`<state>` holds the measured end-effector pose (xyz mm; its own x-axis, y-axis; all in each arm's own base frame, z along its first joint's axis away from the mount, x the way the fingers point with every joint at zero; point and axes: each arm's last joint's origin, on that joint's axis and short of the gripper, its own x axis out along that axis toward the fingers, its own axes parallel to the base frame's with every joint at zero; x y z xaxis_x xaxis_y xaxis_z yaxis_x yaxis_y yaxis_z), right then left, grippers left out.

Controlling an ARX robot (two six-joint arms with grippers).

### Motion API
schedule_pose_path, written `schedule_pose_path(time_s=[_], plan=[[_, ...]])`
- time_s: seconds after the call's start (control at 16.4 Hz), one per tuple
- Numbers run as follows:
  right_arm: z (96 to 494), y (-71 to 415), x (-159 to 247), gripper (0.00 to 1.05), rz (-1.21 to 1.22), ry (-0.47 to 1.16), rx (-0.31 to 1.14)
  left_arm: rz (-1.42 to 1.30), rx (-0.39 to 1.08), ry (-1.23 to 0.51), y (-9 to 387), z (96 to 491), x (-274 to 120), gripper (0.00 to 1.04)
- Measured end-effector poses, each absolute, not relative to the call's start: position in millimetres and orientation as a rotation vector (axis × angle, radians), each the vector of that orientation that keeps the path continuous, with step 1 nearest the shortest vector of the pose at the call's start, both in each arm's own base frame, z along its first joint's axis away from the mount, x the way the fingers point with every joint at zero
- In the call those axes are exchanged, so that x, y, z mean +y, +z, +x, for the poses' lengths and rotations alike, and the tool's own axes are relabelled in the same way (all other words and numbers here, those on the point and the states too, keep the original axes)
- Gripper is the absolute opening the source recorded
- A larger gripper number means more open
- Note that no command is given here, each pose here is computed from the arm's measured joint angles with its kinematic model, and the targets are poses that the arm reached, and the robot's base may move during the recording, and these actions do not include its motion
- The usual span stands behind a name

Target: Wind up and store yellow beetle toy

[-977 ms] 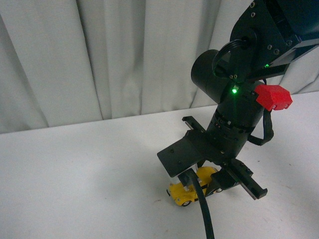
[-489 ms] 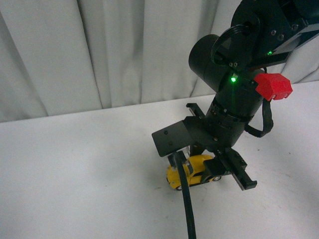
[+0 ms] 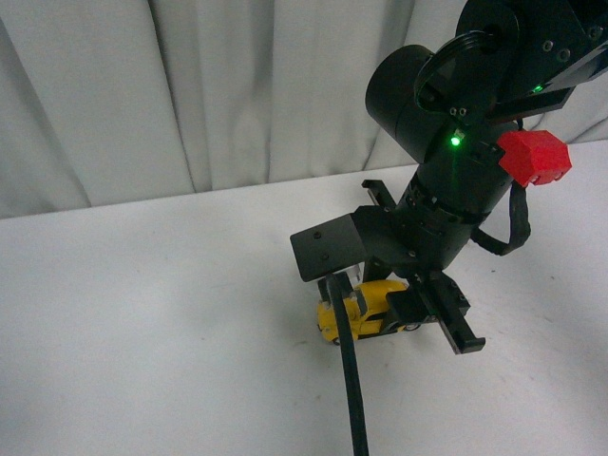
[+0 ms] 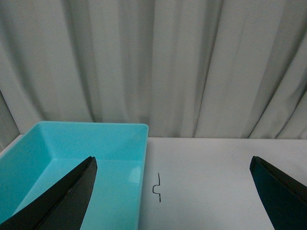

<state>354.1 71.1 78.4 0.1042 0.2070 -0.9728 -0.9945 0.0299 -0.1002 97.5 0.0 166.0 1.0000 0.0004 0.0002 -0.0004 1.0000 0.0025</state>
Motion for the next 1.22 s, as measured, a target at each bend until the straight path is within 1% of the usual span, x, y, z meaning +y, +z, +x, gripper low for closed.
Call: schedule_pose_path(time_s=[0.86, 1.22], plan=[[347, 71, 52, 0.42, -0.948, 1.210, 0.914, 0.002, 0.000, 0.000, 166, 97, 0, 0.98], [334, 68, 19, 0.42, -0.890, 1.158, 0.932, 0.002, 0.000, 0.000, 166, 97, 0, 0.98]])
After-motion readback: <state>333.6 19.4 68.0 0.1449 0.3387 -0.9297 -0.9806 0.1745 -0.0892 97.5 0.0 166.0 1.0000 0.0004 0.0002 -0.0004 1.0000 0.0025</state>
